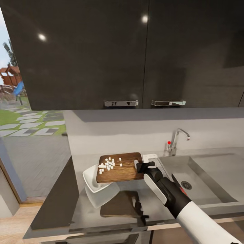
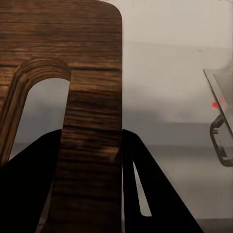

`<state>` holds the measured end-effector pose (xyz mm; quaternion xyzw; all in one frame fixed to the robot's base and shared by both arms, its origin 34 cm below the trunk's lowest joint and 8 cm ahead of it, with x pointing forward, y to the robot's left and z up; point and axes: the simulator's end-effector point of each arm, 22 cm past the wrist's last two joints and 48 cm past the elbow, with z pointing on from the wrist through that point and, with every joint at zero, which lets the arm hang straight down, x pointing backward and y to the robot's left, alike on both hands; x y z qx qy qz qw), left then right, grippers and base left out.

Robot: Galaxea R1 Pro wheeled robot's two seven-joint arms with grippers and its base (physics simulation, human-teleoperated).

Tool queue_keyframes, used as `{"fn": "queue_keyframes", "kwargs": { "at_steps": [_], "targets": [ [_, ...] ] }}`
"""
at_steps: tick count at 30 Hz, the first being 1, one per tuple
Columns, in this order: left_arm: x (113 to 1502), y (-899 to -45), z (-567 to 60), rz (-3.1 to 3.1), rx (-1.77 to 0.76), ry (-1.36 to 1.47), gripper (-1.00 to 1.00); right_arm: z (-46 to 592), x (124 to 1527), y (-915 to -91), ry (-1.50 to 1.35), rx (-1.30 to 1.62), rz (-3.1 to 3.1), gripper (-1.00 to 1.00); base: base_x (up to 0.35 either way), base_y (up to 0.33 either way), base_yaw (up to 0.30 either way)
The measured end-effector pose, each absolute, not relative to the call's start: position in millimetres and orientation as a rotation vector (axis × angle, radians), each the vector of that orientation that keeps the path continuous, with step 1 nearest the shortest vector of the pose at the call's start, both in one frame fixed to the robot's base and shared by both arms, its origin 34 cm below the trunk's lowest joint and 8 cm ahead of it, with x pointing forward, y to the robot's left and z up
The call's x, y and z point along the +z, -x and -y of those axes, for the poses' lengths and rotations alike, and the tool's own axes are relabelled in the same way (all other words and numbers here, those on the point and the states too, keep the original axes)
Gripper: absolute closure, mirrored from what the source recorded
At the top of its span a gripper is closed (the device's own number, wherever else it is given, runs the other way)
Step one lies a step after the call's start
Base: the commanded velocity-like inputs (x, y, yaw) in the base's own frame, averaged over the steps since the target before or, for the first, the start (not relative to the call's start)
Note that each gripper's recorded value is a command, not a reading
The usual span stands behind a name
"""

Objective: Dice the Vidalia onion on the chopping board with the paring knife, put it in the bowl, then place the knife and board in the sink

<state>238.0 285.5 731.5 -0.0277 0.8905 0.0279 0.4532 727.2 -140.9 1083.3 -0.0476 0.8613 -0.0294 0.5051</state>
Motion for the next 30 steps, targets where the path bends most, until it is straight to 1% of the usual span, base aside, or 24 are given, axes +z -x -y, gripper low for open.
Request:
{"fn": "queue_keyframes", "kwargs": {
  "at_steps": [8, 16, 30],
  "targets": [
    [731.4, -238.0, -285.5, -2.199, 0.069, 0.068, -1.00, 145.2, 1084.5, -727.5, 0.102, -0.097, -2.075, 1.00, 0.001, 0.001, 0.000],
    [731.5, -238.0, -285.6, -2.199, 0.069, 0.069, -1.00, 148.6, 1085.0, -727.3, 0.087, -0.116, -2.074, 1.00, 0.058, 0.082, 0.000],
    [731.9, -238.6, -285.4, -2.197, 0.069, 0.068, -1.00, 158.1, 1088.2, -726.9, 0.047, -0.177, -2.065, 1.00, 0.003, 0.004, 0.000]
  ]
}}
